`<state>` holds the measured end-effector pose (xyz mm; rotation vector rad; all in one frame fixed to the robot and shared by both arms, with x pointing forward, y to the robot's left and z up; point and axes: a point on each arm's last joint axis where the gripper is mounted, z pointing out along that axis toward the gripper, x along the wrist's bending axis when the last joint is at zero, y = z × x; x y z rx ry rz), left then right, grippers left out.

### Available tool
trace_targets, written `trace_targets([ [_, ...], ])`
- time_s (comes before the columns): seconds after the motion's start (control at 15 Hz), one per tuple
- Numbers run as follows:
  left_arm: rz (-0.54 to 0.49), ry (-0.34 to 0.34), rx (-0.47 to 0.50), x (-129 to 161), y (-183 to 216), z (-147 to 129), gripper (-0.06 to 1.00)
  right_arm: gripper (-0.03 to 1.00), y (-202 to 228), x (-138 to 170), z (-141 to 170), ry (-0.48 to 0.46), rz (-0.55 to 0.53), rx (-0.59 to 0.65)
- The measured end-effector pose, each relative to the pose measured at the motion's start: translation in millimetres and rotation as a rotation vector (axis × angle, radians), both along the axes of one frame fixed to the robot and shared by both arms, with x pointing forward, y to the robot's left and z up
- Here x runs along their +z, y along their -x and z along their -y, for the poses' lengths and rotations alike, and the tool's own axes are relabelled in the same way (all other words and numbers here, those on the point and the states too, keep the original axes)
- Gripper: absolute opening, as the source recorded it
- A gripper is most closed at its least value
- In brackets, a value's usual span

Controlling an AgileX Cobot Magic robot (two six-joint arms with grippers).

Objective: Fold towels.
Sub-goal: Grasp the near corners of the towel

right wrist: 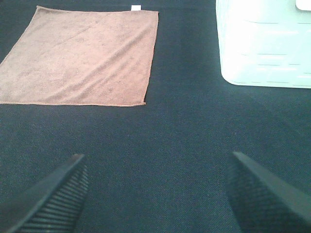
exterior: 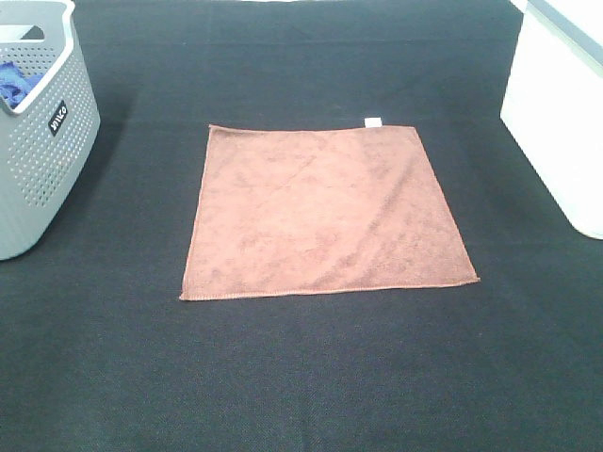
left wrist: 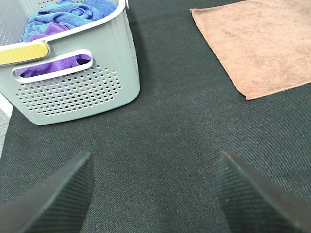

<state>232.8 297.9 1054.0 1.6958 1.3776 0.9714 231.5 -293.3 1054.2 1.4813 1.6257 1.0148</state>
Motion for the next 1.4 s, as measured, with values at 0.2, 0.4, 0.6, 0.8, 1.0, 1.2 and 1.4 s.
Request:
trace_targets([
  [0.2, 0.0, 0.0, 0.0, 0.0, 0.0, 0.0, 0.68, 0.74, 0.0, 0.0, 0.0, 0.0, 0.0, 0.0],
  [0.4, 0.0, 0.0, 0.0, 0.0, 0.0, 0.0, 0.68, 0.74, 0.0, 0.0, 0.0, 0.0, 0.0, 0.0],
  [0.6, 0.0, 0.0, 0.0, 0.0, 0.0, 0.0, 0.68, 0.74, 0.0, 0.0, 0.0, 0.0, 0.0, 0.0],
  [0.8, 0.0, 0.0, 0.0, 0.0, 0.0, 0.0, 0.68, 0.74, 0.0, 0.0, 0.0, 0.0, 0.0, 0.0],
  [1.0, 0.0, 0.0, 0.0, 0.0, 0.0, 0.0, 0.68, 0.74, 0.0, 0.0, 0.0, 0.0, 0.0, 0.0],
  [1.2, 0.0, 0.0, 0.0, 0.0, 0.0, 0.0, 0.68, 0.74, 0.0, 0.0, 0.0, 0.0, 0.0, 0.0],
  [1.4, 0.0, 0.0, 0.0, 0.0, 0.0, 0.0, 0.68, 0.74, 0.0, 0.0, 0.0, 0.0, 0.0, 0.0],
])
